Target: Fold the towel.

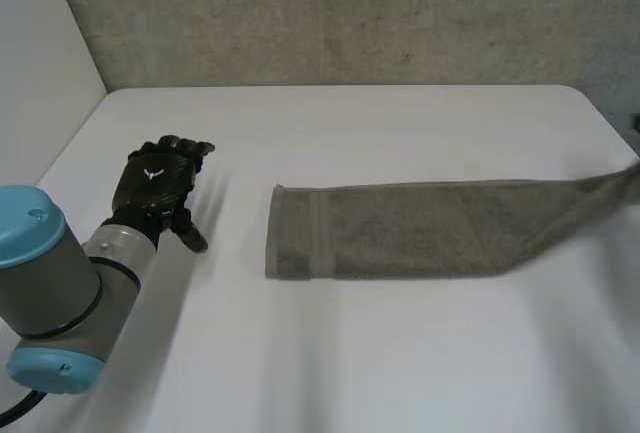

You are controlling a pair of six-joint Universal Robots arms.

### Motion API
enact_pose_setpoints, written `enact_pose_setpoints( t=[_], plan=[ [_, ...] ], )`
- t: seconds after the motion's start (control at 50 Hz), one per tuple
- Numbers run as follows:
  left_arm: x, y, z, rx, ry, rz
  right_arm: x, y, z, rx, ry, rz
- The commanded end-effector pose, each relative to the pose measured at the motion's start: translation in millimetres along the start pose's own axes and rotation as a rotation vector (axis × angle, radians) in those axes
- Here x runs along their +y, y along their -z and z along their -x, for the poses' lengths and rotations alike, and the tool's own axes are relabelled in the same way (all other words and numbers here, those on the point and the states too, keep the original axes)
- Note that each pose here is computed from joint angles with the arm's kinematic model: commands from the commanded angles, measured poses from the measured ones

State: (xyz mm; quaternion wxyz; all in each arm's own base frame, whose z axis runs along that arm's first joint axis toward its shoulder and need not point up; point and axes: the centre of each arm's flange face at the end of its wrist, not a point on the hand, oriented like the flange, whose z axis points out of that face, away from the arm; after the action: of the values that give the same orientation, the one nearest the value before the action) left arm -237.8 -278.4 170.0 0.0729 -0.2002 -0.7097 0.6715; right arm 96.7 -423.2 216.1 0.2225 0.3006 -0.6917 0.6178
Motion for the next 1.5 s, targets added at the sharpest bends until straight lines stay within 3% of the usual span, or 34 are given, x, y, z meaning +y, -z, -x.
enact_pose_setpoints(
  t=[0.02, 0.04, 0.08, 0.14, 0.18, 0.24, 0.38, 0.42, 0.46, 0.56, 0.72, 0.92, 1.02, 1.16, 1.24, 1.28, 1.32, 1.44, 1.5],
  plan=[
    [0, 1, -2, 0.005, -0.001, -0.001, -137, 57, 100, -0.241, -0.028, -0.336],
    [0, 1, -2, 0.005, -0.001, -0.001, -137, 57, 100, -0.241, -0.028, -0.337],
    [0, 1, -3, 0.007, -0.001, 0.000, -162, 94, 170, -0.406, 0.008, -0.426],
    [1, 2, -3, 0.007, -0.001, 0.002, -165, 112, 206, -0.490, 0.031, -0.447],
    [2, 2, -3, 0.008, -0.002, 0.005, -164, 148, 259, -0.626, 0.077, -0.468],
    [2, 3, -4, 0.010, -0.001, 0.000, -156, 168, 287, -0.703, 0.105, -0.461],
    [3, 2, -5, 0.012, -0.004, -0.006, -144, 162, 279, -0.669, 0.092, -0.394],
    [3, 1, -6, 0.014, -0.006, -0.006, -143, 156, 267, -0.630, 0.080, -0.367],
    [4, 2, -7, 0.017, -0.006, -0.003, -128, 132, 228, -0.528, 0.022, -0.268],
    [4, 3, -11, 0.028, -0.009, -0.005, -94, 121, 201, -0.501, -0.089, -0.150],
    [1, 5, -24, 0.061, -0.016, -0.034, -41, 112, 187, -0.510, -0.175, -0.069],
    [4, 9, -29, 0.075, -0.017, -0.034, -24, 101, 178, -0.462, -0.181, -0.043],
    [-1, 10, -28, 0.073, -0.018, -0.041, -33, 104, 160, -0.425, -0.114, -0.066],
    [-16, 9, -27, 0.068, -0.016, -0.085, -53, 108, 135, -0.386, 0.176, -0.131],
    [-40, 6, -28, 0.069, -0.006, -0.163, -87, 119, 149, -0.405, 0.219, -0.263],
    [-48, 4, -30, 0.074, -0.003, -0.185, -127, 140, 174, -0.456, 0.239, -0.423],
    [-61, 1, -35, 0.083, 0.010, -0.229, -140, 152, 194, -0.517, 0.249, -0.496],
    [-82, -3, -40, 0.098, 0.044, -0.281, -144, 201, 269, -0.797, 0.341, -0.680],
    [-91, -7, -40, 0.102, 0.067, -0.285, -151, 203, 268, -0.776, 0.345, -0.694]
  ],
)
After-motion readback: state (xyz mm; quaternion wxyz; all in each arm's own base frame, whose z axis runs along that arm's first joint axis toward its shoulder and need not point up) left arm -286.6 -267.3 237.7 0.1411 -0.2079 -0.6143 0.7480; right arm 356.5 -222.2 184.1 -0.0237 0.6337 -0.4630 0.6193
